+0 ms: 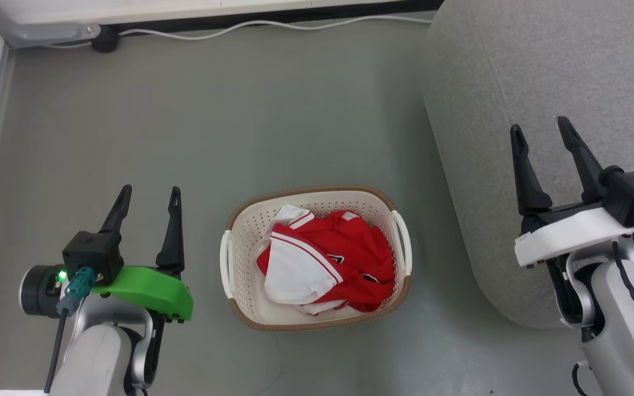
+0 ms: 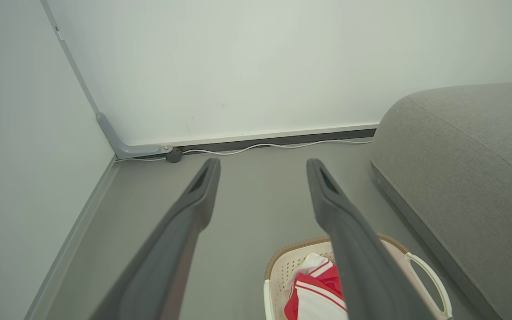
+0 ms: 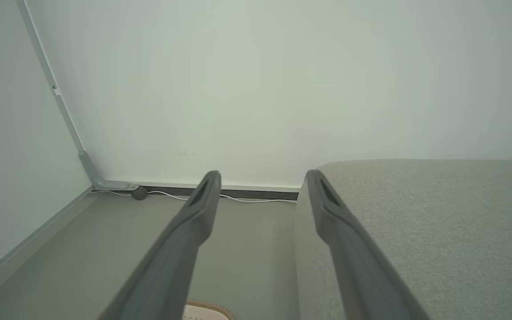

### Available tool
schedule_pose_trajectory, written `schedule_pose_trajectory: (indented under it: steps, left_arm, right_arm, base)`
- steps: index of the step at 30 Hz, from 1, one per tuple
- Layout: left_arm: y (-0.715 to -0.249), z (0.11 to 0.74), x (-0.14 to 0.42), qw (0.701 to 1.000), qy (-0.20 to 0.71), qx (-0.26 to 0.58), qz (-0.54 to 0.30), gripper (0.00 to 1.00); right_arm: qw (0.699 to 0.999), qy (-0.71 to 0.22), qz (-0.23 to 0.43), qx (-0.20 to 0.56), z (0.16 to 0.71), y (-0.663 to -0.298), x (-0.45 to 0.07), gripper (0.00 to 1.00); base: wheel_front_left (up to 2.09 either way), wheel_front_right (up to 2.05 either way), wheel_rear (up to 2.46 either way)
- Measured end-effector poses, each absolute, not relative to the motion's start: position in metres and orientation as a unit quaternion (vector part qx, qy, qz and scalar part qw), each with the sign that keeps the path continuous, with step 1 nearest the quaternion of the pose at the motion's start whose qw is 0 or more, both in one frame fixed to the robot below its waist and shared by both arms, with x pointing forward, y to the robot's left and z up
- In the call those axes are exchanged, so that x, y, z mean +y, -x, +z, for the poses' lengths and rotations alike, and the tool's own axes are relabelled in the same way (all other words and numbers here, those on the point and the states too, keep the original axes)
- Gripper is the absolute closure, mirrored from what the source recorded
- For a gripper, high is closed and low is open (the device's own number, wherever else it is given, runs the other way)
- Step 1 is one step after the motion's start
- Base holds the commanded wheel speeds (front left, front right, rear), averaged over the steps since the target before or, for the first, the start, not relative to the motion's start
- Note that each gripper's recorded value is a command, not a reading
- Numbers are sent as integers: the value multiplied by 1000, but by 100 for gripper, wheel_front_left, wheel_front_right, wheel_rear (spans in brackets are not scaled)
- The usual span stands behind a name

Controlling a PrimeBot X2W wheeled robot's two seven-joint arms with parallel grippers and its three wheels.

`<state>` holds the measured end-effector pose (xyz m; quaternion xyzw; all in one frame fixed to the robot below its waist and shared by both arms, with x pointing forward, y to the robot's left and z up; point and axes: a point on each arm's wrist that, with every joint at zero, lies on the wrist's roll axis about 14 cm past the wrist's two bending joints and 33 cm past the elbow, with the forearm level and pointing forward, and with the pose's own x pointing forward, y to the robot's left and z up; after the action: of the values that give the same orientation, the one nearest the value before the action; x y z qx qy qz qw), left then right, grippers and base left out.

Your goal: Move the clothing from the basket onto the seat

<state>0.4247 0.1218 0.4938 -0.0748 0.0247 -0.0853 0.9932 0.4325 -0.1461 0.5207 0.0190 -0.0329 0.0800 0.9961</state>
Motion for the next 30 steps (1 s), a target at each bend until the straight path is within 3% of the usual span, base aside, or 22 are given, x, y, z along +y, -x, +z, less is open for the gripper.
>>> schedule_pose_trajectory:
  steps: [17,30]
  left_arm:
    - [-476,443,85,985,87,78,-126,0]
    - [-495,358,39,960,78,184,-194,0]
  right_arm:
    - [996,-30,79,-16,492,-479,-146,0]
    - [996,-45,73,-15,466,-515,-146,0]
  base:
    - [0,0,0]
    - [0,0,0]
